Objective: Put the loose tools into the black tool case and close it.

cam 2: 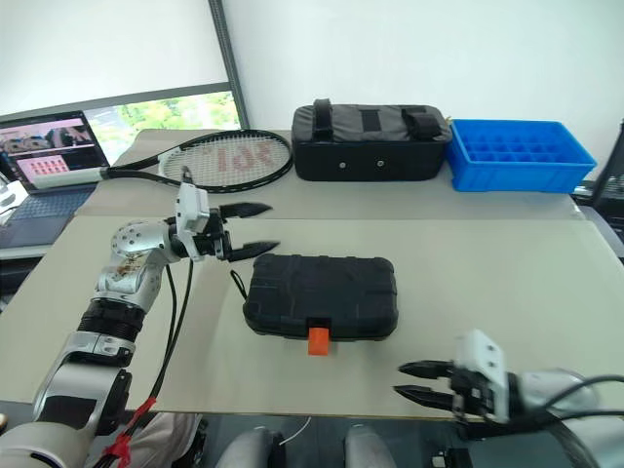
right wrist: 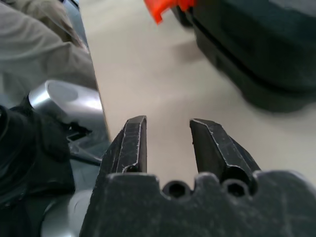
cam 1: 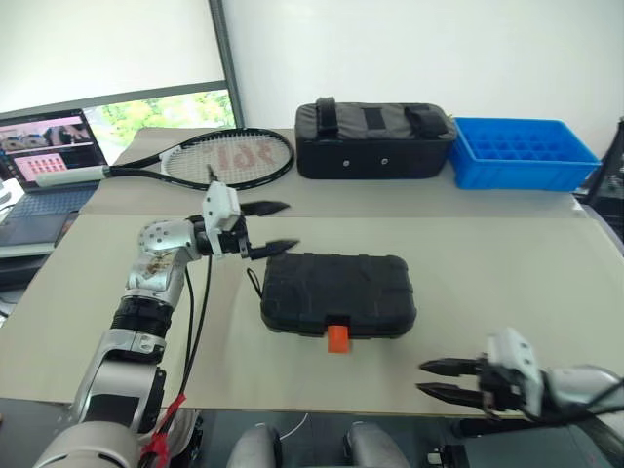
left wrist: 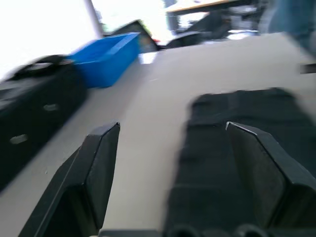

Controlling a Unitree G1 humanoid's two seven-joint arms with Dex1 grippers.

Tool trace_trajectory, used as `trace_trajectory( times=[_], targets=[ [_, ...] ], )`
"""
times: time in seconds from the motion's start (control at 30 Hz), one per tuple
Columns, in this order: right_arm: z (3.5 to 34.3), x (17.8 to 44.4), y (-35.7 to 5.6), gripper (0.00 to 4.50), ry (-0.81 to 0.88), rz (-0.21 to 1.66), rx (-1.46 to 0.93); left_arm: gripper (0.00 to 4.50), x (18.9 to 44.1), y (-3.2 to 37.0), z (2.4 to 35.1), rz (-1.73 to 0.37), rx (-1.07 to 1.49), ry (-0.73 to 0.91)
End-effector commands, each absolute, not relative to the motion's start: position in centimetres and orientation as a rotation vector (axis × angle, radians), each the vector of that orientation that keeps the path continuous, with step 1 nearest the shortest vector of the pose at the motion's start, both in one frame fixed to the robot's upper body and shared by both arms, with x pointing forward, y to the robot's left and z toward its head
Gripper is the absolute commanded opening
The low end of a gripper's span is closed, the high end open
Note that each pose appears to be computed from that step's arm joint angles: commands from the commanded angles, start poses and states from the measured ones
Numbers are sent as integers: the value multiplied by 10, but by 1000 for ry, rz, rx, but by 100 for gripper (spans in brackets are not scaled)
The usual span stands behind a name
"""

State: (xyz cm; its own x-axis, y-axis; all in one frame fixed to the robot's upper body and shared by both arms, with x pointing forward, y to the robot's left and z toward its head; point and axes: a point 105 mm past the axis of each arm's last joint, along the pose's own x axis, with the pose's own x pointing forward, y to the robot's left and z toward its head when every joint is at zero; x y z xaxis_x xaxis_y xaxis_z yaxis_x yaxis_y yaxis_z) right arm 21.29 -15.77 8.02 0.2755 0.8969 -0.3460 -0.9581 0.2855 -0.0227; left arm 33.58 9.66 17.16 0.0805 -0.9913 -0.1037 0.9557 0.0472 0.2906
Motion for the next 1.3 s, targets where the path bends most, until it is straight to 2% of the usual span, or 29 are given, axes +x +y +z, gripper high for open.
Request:
trace_trajectory(
  times=[0.03,0.1,0.17,0.2,0.3,0.37,0.4,0.57,0.7,0.87,1.13,1.3],
  targets=[
    [87,236,-153,247,240,1218,-282,371,335,95,175,-1529,361,-113],
    [89,256,-157,314,208,1150,-332,371,334,94,168,-1545,379,-81],
    [95,292,-167,353,161,1031,-400,371,333,95,156,-1556,417,-45],
    [101,308,-170,390,132,986,-416,371,333,94,152,-1559,421,-33],
    [119,346,-178,390,55,862,-433,371,333,93,143,-1562,405,-6],
    [125,357,-183,440,40,831,-435,371,336,91,139,-1547,408,3],
    [124,359,-185,447,46,831,-437,371,337,91,137,-1540,408,9],
    [118,347,-192,447,81,841,-453,371,351,89,131,-1467,380,16],
    [116,317,-188,447,145,835,-385,371,357,77,140,-1435,256,-26],
    [118,298,-174,447,231,843,-341,371,360,67,139,-1426,263,-25],
    [116,307,-157,447,285,743,-317,371,357,51,126,-1439,340,-12],
    [117,314,-149,312,281,713,-316,371,357,49,127,-1427,324,-24]
  ],
)
